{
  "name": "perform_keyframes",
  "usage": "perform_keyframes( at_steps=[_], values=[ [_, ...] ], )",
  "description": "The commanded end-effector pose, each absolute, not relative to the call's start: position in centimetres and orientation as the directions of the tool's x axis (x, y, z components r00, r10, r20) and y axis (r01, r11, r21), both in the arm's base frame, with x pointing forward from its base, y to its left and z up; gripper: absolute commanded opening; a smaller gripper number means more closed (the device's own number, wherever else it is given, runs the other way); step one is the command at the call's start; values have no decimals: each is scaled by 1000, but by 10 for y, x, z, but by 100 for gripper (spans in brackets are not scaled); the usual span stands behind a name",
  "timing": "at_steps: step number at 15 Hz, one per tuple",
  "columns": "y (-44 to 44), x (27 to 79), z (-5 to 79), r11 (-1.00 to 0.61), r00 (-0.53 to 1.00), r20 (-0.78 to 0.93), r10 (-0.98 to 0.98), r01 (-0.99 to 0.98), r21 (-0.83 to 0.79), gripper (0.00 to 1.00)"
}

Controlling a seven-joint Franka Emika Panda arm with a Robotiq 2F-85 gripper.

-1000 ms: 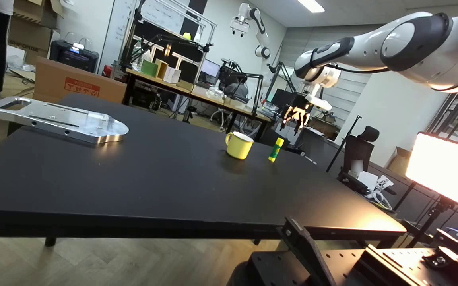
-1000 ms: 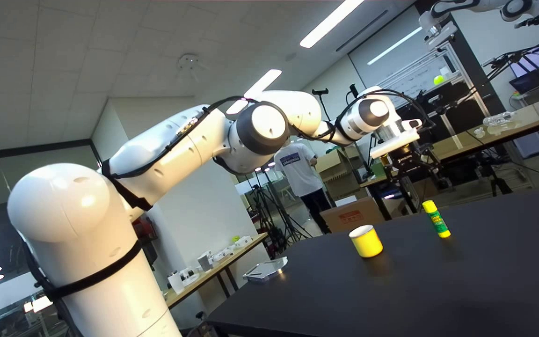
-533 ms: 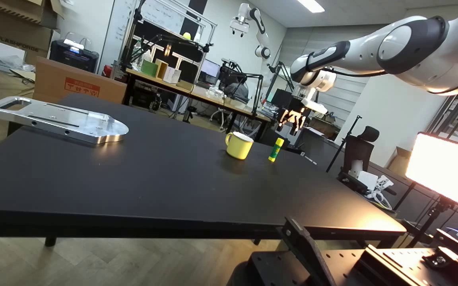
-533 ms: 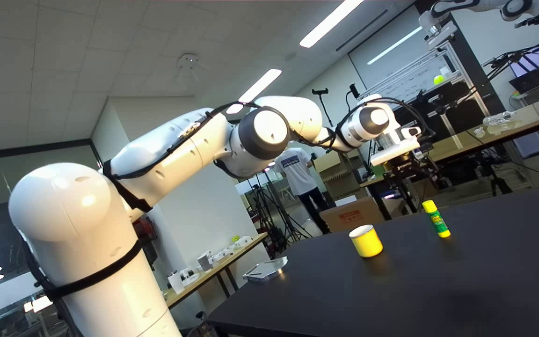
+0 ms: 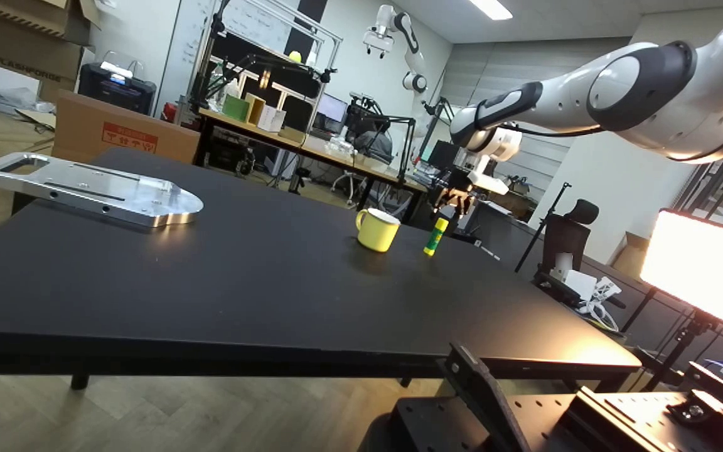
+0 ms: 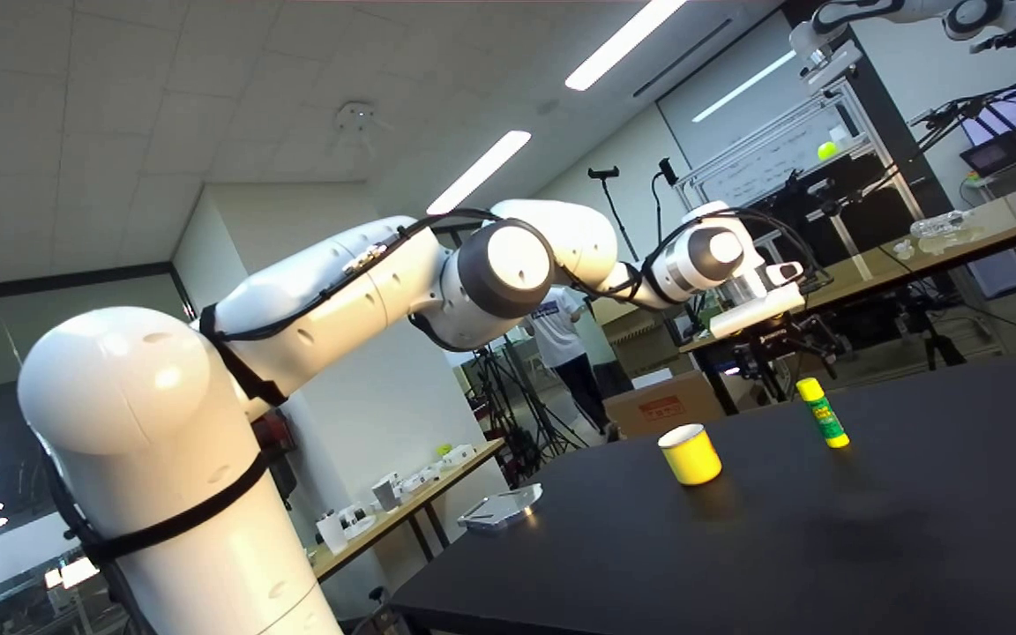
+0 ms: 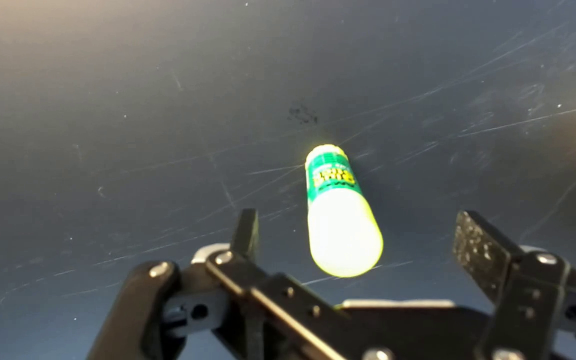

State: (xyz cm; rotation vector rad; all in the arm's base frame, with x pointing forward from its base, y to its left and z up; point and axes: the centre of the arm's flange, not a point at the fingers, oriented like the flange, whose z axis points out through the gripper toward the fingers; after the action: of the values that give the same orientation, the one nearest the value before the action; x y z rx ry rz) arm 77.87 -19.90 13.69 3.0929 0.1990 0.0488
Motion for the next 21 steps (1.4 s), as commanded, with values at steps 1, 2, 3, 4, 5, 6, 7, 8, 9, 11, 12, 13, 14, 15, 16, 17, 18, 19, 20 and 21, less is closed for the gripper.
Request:
perform_keyframes(
  at_steps=[1, 2, 3, 4, 5, 6, 7, 8, 9, 11, 12, 13, 14, 15, 16, 17, 18, 19, 20, 21],
  values=[
    [-207, 799, 124, -991, 991, 53, 124, 122, 51, 73],
    [-207, 798, 122, -992, 991, 57, 123, 120, 49, 67],
    [-207, 798, 120, -992, 991, 59, 122, 119, 49, 60],
    [-207, 797, 118, -992, 991, 59, 123, 120, 50, 51],
    [-207, 797, 118, -992, 991, 57, 122, 119, 50, 45],
    [-207, 796, 119, -992, 992, 50, 116, 113, 50, 37],
    [-207, 796, 120, -993, 993, 43, 111, 109, 47, 31],
    [-207, 796, 123, -993, 993, 39, 107, 106, 45, 25],
    [-206, 795, 127, -994, 994, 37, 105, 103, 45, 17],
    [-200, 791, 143, -993, 992, 50, 115, 113, 46, 9],
    [-196, 789, 156, -991, 990, 58, 127, 124, 52, 9],
    [-193, 787, 167, -990, 989, 68, 132, 129, 59, 9],
    [-188, 784, 181, -989, 987, 76, 143, 139, 60, 9],
    [-183, 783, 194, -987, 984, 85, 154, 150, 60, 9],
    [-177, 781, 206, -985, 982, 90, 165, 160, 62, 9],
    [-170, 779, 217, -983, 980, 93, 179, 173, 64, 9],
    [-161, 776, 228, -980, 976, 96, 197, 191, 62, 9],
    [-152, 773, 237, -976, 972, 96, 213, 208, 61, 9],
    [-141, 769, 247, -971, 966, 99, 239, 234, 57, 9],
    [-131, 767, 256, -965, 960, 102, 260, 255, 55, 9]
  ],
)
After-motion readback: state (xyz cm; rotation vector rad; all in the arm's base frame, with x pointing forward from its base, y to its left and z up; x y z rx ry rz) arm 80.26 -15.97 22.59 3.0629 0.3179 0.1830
